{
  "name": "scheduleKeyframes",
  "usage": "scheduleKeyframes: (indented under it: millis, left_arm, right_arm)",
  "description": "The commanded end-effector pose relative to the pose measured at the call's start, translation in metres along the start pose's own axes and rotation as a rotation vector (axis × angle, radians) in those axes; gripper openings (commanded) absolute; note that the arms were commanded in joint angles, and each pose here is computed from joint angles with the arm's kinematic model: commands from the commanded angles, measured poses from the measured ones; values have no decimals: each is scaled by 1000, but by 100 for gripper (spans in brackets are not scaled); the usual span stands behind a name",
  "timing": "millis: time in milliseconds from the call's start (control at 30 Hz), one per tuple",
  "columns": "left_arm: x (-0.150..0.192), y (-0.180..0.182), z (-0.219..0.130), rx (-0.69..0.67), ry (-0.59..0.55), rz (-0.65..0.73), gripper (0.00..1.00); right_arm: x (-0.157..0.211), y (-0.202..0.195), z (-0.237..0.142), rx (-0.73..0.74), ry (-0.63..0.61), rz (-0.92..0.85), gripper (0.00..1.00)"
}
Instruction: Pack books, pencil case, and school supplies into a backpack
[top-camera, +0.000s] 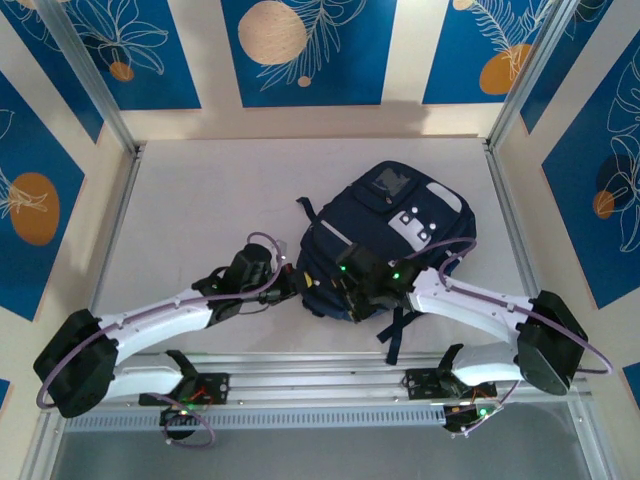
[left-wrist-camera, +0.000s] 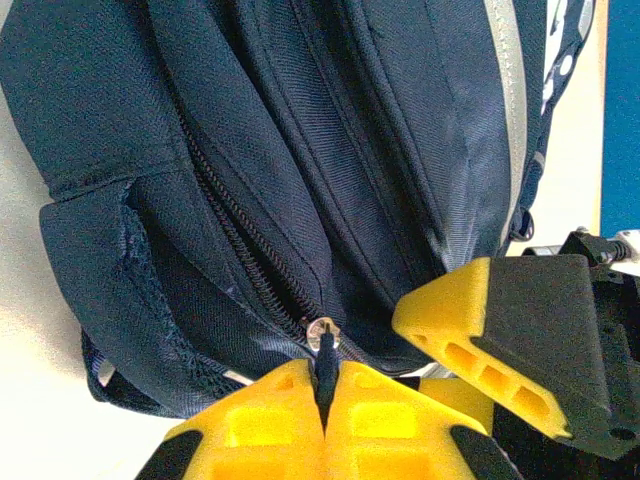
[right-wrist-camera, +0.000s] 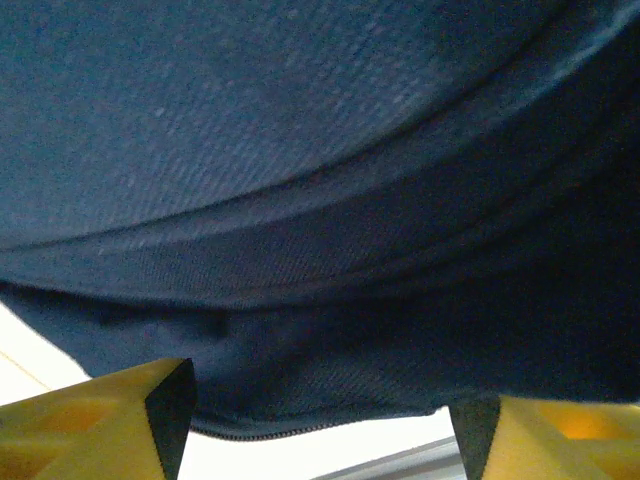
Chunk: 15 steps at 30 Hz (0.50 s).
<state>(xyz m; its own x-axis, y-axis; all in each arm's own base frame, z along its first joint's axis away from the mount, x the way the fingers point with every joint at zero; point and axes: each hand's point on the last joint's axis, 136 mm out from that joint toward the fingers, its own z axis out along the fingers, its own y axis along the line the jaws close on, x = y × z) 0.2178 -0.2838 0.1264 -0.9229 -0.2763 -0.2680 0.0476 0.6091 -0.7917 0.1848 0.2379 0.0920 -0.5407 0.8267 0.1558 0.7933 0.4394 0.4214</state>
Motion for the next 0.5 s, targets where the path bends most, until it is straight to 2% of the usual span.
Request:
scheduleKeyframes:
  millis: [0, 133, 400, 467]
  left_arm:
    - [-3, -19, -5, 59, -22, 16, 0]
    - [-2, -14, 1, 46, -22, 18, 0]
    - [-3, 9, 15, -34, -32, 22, 0]
    - [-6, 16, 16, -65, -46, 25, 0]
  right_arm:
    - [-12, -9, 0, 60, -78, 72, 65]
    - [-23, -19, 12, 119, -124, 94, 55]
    - [-35, -29, 24, 171, -164, 58, 3]
    - [-40, -35, 23, 174, -176, 46, 0]
